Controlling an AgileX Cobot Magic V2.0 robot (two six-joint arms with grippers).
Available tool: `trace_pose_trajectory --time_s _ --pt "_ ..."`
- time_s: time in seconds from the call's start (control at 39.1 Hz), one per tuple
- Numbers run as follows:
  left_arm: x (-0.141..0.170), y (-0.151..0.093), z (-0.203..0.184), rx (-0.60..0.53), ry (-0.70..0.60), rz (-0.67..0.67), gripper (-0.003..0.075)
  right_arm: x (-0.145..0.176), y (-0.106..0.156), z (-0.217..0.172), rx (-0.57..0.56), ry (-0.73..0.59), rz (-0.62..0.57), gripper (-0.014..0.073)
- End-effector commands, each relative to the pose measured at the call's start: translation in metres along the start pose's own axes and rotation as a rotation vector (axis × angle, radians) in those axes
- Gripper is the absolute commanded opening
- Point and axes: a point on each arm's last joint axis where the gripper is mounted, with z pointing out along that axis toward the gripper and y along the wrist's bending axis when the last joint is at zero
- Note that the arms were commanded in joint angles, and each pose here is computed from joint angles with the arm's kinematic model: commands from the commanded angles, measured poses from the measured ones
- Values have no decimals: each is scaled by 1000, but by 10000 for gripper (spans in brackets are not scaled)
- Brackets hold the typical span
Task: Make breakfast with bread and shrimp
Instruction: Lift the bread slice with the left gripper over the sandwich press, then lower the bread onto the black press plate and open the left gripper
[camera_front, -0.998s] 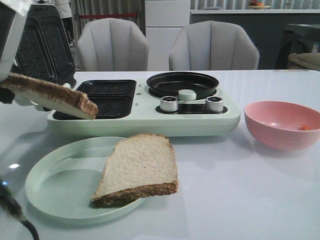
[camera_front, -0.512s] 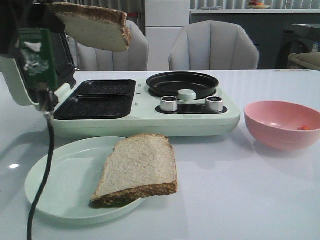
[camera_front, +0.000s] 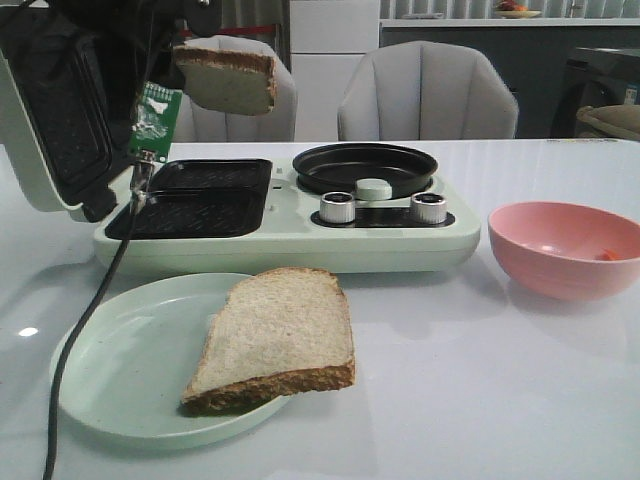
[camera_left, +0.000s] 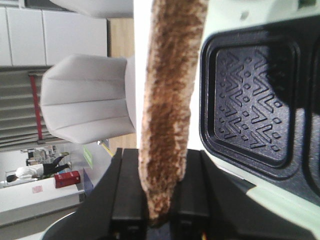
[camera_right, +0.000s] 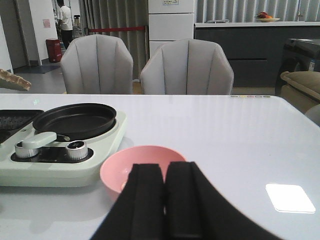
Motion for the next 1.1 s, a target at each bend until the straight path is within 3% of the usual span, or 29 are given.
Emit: trace_pose_trajectory --time_s 0.0,0.33,0.49,0.69,0.79,1.07 --pt "5 25 3 -69 -15 -36 113 -10 0 -2 -2 -109 -15 143" --pt "23 -7 43 23 35 -50 113 -10 0 -2 -2 -109 -15 143" --pt "19 -22 46 65 -4 -56 113 -10 0 -2 -2 -109 -15 143" --pt "19 -24 46 71 -6 -81 120 -10 0 -2 -2 -109 -15 143" --pt "19 -24 46 72 -6 -90 181 -10 0 -2 -2 -109 -15 143" --pt "20 -30 40 97 11 -141 510 -10 0 -2 -2 -109 -15 143"
